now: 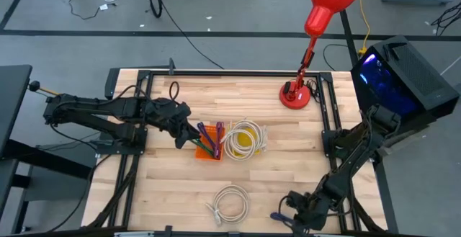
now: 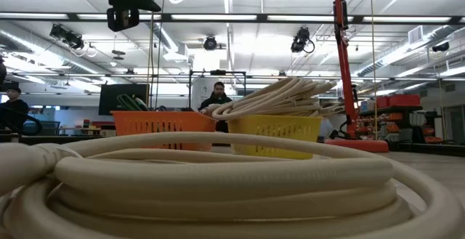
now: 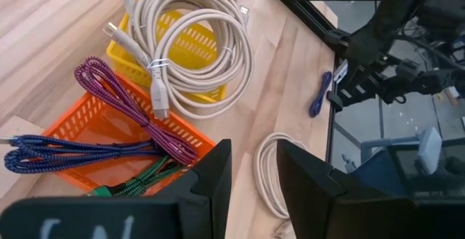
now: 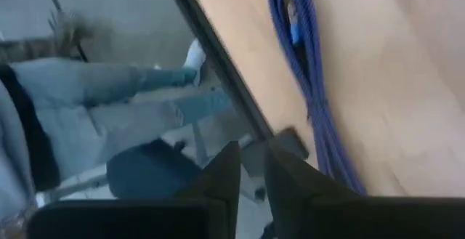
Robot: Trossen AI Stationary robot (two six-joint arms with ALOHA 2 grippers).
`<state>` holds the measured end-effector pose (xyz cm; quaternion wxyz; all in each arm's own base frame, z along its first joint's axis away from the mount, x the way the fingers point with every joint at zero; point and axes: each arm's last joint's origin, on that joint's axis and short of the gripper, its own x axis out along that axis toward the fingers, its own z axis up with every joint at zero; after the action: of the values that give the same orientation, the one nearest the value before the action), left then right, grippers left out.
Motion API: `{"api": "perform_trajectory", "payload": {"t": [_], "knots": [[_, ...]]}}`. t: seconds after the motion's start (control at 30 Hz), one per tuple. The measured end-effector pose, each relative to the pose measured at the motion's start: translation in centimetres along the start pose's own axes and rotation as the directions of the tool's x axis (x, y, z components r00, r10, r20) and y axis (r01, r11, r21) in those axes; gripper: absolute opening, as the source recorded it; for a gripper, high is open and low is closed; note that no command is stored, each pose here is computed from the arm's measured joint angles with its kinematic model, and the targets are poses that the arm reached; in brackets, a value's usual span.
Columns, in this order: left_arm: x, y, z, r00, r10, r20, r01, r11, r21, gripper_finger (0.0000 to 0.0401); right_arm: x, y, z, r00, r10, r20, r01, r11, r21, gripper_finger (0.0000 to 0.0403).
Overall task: Pick & Place USB Port
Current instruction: Put the black and blue USB cable into the orange bin
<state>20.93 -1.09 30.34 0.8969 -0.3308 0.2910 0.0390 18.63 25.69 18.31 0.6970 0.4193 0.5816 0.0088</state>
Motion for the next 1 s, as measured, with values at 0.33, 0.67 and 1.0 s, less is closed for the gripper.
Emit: {"api": "perform_trajectory", "payload": {"t": [0.33, 0.67, 1.0], "knots": [[0.0, 0.0, 0.0, 1.000, 0.000, 0.001, 0.000, 1.000, -0.005, 0.0115, -0.2, -1.9, -0.3, 0.975, -0.196, -0.104, 0.201, 0.979, 0.032, 0.0059], [0.0, 0.0, 0.0, 1.000, 0.000, 0.001, 0.000, 1.000, -0.005, 0.0115, 2.0, -1.8, -0.3, 0.977, -0.162, -0.136, 0.164, 0.986, 0.004, 0.0098], [0.0, 0.0, 0.0, 1.000, 0.000, 0.001, 0.000, 1.000, -0.011, 0.0115, 3.8, -2.3, -0.3, 0.966, -0.183, -0.182, 0.187, 0.982, 0.002, 0.0141]]}}
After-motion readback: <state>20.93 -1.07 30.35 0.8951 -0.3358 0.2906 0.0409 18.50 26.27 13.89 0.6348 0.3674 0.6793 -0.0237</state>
